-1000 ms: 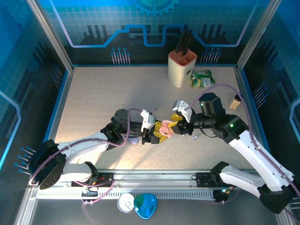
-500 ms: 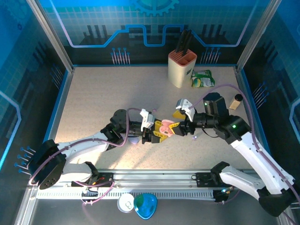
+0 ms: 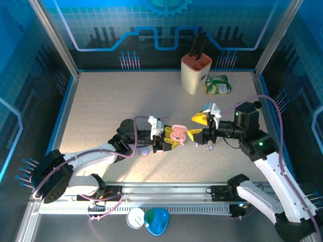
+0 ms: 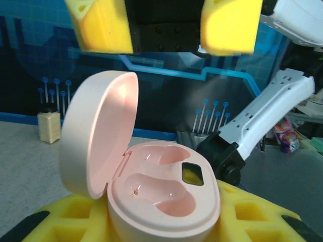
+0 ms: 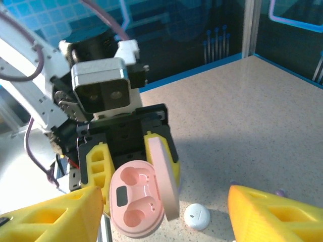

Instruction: Insert wireless bluetooth earbuds into charging case

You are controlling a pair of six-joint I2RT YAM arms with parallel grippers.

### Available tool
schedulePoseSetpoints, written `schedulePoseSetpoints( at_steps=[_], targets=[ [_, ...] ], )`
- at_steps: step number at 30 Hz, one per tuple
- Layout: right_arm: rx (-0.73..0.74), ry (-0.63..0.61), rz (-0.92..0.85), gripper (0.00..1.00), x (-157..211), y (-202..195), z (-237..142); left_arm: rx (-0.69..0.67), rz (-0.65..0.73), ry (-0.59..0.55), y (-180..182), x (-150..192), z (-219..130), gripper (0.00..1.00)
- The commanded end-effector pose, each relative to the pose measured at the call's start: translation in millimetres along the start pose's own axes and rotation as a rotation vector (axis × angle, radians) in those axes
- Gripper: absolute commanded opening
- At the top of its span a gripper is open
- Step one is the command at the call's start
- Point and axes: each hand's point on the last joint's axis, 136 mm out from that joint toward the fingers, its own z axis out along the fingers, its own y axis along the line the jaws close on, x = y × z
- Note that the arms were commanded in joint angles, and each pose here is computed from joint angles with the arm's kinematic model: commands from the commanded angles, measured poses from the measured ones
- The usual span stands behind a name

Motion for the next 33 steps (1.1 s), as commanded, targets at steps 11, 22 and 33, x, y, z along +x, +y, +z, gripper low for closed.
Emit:
schedulePoseSetpoints(
  at_steps=[11, 22, 33],
  targets=[
    [0.389, 0.185, 0.483, 0.62, 87.7, -102.6, 9.3, -0.176, -0.01, -0.096, 35.3, 5.3, -33.9, 0.34],
    [0.208, 0.486, 0.692, 0.63, 185.3, -97.5, 64.1, -0.223, 0.009, -0.109, 29.9, 2.6, -52.1, 0.34],
    [0.092, 0.609, 0.7, 0.65, 226.8, -102.9, 107.8, -0.22, 0.003, -0.111, 27.5, -0.9, -53.5, 0.34]
  ],
)
